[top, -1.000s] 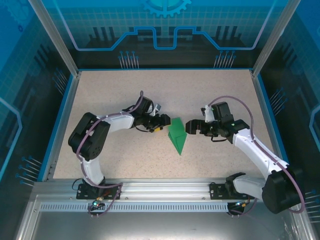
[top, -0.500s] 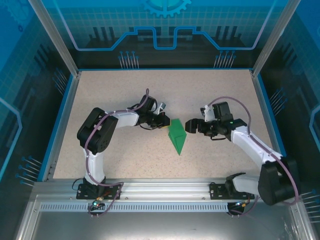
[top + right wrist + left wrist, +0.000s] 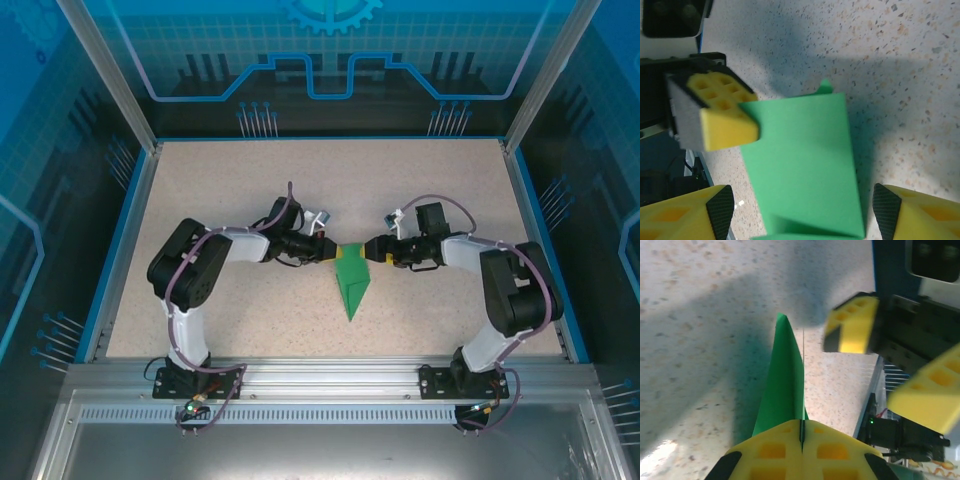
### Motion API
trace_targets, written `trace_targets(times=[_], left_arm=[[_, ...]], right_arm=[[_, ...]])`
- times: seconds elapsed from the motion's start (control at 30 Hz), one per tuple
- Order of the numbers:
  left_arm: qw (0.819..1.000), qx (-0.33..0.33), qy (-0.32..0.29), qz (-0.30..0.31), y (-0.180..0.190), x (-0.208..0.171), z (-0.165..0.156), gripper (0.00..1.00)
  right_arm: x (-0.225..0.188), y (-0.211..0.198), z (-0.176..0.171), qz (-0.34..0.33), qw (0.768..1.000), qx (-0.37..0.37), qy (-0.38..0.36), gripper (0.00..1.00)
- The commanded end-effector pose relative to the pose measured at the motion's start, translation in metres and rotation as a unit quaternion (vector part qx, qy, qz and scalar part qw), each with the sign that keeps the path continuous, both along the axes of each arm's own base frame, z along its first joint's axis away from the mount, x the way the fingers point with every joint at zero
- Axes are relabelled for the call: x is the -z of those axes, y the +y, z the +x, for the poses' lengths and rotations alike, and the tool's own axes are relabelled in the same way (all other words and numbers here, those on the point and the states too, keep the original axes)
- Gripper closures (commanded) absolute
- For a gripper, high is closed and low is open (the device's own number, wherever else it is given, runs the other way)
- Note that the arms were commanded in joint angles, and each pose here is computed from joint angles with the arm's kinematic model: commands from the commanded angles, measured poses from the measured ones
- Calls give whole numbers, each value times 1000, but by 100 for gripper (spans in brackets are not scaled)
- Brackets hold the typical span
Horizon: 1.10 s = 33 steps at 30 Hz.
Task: Fold a paper plane with a square sheet of paper (fold left side to right side)
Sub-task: Pick up the paper from the center of the table, then place the paper at the center of the table.
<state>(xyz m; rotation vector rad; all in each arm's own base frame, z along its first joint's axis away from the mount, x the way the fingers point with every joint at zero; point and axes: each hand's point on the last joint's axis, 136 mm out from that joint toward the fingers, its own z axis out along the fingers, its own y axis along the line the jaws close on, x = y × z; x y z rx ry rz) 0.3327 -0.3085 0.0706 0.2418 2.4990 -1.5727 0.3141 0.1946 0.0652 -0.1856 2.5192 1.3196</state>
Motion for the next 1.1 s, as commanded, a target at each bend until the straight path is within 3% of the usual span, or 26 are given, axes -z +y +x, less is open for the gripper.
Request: trace_targets(times=[0.0,0.23,0.37,0.5,0.73,0.87,0.97,1.07], left_arm=[[998,33,-39,-40,-3,-27,-7,100],[997,41,-39,-47,-5,-29,-7,100],[997,41,-38,-45,-5,-29,-6,100],[998,41,-35,-42,-4,-27,-6,100],[998,42,-31,-30,-2,-22,-8,100],[999,41,-28,-24,0,-19,-8,100],[998,40,-31,-21,0,-21,-7,99],[998,41,-37,-18,0,-25,-6,92]], right_arm=[[-15,3,19,40,998,-17,-51,23],[-10,13,15,87,994,-52,-30,25],[-2,15,14,98,993,-57,-17,32],[-3,14,12,100,993,-58,-19,47],[-7,3,11,87,995,-44,-31,64],[-14,-2,9,83,995,-42,-40,81],[-19,-3,7,85,995,-45,-41,100],[-20,-3,5,81,995,-44,-36,100]])
